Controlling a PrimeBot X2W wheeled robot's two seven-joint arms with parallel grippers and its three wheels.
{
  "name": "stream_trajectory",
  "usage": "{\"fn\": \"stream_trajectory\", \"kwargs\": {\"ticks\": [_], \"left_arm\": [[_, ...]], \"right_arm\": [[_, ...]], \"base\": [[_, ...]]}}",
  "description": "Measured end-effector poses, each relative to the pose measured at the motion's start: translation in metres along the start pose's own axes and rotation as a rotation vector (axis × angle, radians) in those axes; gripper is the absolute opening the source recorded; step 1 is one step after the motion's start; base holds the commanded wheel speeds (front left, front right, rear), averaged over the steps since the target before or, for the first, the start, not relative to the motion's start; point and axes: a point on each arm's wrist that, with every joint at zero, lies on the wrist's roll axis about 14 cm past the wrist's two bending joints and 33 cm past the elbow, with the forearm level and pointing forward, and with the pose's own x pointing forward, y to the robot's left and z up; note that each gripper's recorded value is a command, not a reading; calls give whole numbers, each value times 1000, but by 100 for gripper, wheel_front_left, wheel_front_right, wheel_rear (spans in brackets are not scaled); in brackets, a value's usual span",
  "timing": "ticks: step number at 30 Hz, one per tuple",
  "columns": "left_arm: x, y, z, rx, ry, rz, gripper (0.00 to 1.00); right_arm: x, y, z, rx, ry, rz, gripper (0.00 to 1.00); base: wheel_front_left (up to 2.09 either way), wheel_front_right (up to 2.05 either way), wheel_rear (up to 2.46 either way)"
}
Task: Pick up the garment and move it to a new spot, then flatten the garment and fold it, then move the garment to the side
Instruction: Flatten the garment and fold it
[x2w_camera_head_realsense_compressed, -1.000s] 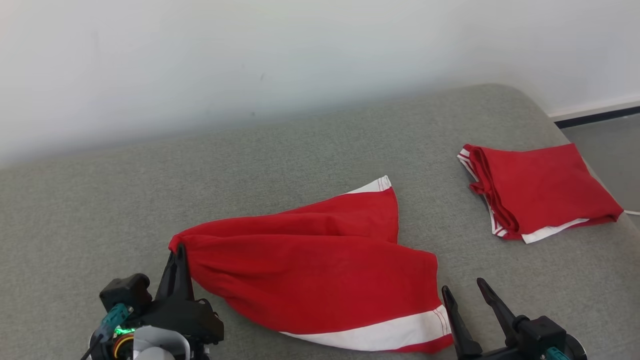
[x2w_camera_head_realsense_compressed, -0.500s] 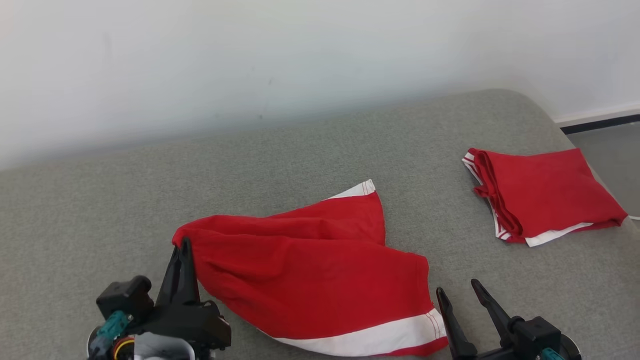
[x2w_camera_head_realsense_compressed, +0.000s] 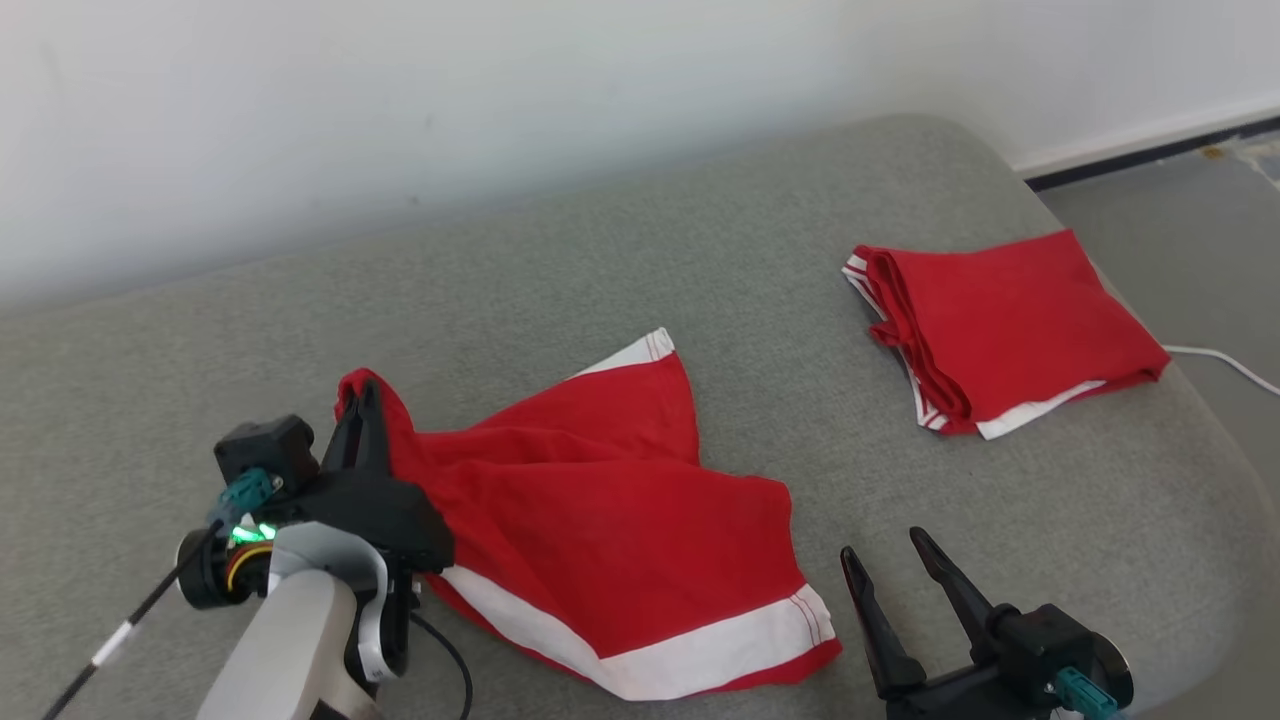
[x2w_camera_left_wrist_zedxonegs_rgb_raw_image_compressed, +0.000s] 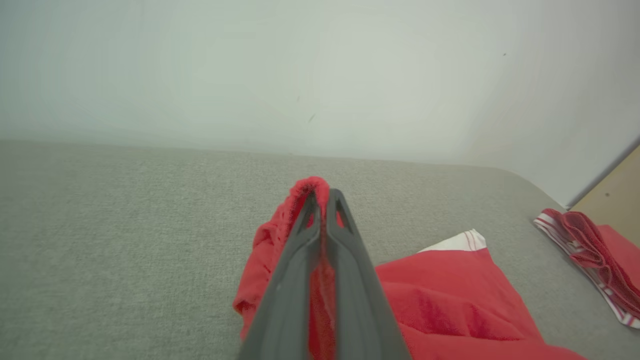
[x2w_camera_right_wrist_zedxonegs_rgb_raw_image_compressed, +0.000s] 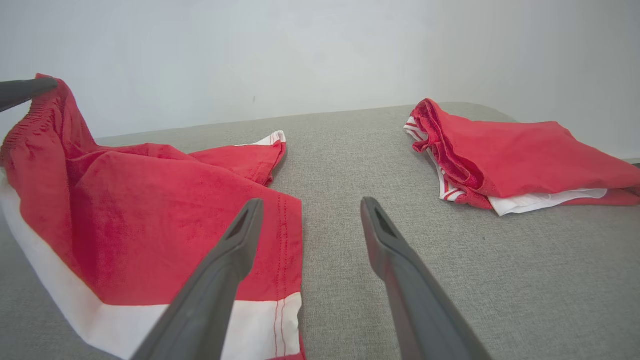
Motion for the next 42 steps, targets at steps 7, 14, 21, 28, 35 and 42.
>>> {"fn": "stream_trajectory", "kwargs": {"ticks": [7, 14, 21, 28, 35, 42], "left_arm": [[25, -7, -23, 32, 62, -36, 0], [34, -11, -52, 33, 121, -65, 82], [23, -14, -47, 28, 107, -97, 100], [5, -17, -19, 32, 35, -128, 100], [-23, -12, -12, 88, 47, -142, 100], [-55, -4, -40, 166, 209, -168, 100]], "right_arm": [[2, -9, -4, -4, 19, -31, 100], [2, -19, -11, -4, 48, -64, 100], [6, -9, -11, 2, 40, -32, 100], [9, 8, -7, 7, 21, 26, 100], [7, 20, -1, 16, -5, 64, 100], [4, 26, 6, 22, -31, 77, 100]], "base": [[0, 0, 0], [0, 0, 0], [0, 0, 0], [0, 0, 0], [0, 0, 0], [0, 0, 0]]}}
